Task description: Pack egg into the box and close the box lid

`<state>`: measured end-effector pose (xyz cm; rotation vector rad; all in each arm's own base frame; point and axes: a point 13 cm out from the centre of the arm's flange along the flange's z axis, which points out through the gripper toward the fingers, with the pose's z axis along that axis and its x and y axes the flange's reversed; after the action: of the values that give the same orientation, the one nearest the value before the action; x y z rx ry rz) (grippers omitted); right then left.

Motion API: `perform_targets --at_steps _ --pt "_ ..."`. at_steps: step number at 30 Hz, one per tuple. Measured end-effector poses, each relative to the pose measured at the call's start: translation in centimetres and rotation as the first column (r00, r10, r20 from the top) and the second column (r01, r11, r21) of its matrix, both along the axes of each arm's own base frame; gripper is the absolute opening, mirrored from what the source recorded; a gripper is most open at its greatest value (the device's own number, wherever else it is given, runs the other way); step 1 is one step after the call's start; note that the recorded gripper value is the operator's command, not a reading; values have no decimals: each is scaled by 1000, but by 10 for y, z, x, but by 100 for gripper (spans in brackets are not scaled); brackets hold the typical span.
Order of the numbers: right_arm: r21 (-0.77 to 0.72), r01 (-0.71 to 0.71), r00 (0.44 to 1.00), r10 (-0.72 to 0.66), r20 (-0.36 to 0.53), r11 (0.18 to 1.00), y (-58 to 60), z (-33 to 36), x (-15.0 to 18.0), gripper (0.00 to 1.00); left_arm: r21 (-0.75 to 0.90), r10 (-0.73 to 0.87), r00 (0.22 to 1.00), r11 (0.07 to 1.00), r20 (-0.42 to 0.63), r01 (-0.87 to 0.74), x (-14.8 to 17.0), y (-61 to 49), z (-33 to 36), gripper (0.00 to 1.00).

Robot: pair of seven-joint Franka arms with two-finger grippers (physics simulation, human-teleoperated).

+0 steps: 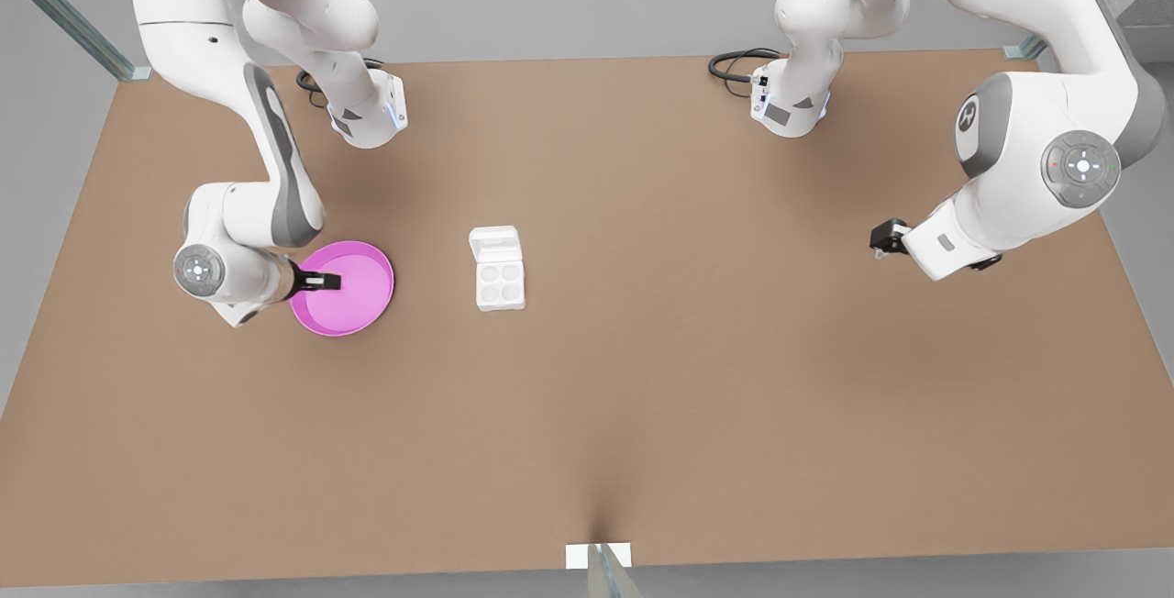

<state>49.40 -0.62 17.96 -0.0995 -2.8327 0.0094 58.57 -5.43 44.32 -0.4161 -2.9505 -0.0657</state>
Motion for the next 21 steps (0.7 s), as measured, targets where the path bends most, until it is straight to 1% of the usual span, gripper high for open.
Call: perform_targets --at_steps 2,5,10,11,13,17,21 --pt "-1 28 999 -28 37 1000 -21 -17 -4 100 0 0 1000 1000 0 0 0 0 0 100" --pt "1 59 993 -59 107 998 -50 -28 7 100 0 0 1000 1000 0 0 0 0 0 100" --pt "16 124 982 -125 145 992 -105 -77 -32 100 0 1 1000 1000 0 -1 0 0 0 100" --pt "19 114 981 -115 157 993 -104 -81 -35 100 0 1 1000 1000 -1 -1 0 0 -1 100" --pt "25 55 980 -59 192 998 -92 -82 -28 100 0 1 1000 1000 -2 -1 1 0 -2 100" --pt "13 -10 963 6 268 1000 -96 -63 -15 100 0 0 1000 1000 -3 0 1 0 -3 100" --pt "14 -108 956 100 275 994 -80 -66 -29 100 0 0 1000 1000 -4 0 1 -1 -3 100"
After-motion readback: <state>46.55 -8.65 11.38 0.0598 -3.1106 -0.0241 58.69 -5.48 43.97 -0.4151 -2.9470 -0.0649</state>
